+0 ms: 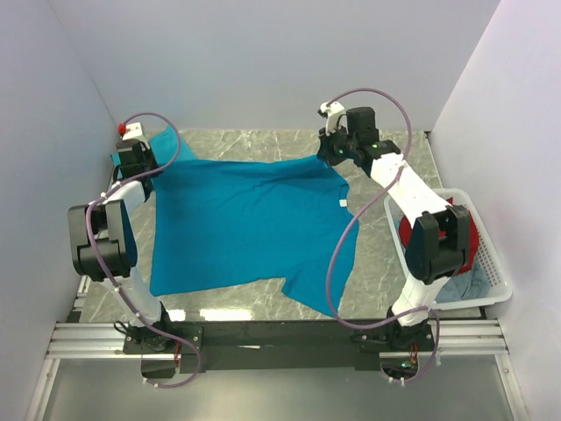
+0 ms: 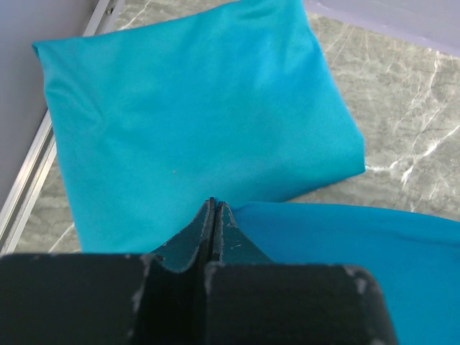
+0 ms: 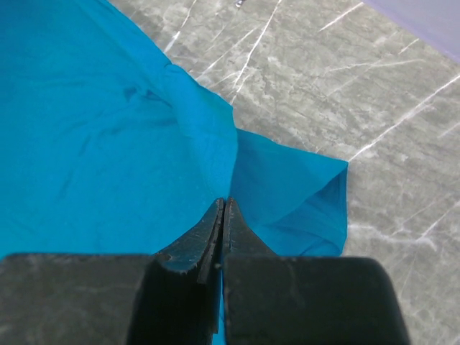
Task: Fold and stack the t-shirts
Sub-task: Fold the tshirt
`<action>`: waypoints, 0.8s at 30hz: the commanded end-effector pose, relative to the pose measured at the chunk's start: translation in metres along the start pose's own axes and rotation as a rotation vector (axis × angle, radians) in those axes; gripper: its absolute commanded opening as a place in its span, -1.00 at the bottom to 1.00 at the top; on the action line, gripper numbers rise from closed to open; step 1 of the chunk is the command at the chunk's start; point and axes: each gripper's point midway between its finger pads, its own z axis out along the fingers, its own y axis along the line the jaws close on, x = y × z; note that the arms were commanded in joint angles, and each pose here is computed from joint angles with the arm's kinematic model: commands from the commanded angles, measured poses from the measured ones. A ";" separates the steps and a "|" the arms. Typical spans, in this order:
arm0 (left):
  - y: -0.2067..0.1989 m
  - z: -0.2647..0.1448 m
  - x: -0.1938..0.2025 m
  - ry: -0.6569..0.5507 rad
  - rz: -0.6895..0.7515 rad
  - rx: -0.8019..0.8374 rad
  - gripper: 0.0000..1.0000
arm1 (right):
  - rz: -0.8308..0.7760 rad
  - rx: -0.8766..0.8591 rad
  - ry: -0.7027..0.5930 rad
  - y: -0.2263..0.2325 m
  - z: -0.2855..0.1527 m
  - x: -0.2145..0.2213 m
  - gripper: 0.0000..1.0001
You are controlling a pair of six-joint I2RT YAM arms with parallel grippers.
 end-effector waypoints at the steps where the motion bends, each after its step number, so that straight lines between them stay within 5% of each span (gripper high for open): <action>1: 0.000 -0.014 -0.029 -0.091 -0.015 0.003 -0.99 | -0.047 0.006 -0.088 0.010 -0.024 -0.028 -1.00; 24: 0.008 -0.039 -0.014 -0.079 -0.022 -0.025 -0.99 | -0.045 0.005 -0.067 0.020 -0.031 -0.012 -1.00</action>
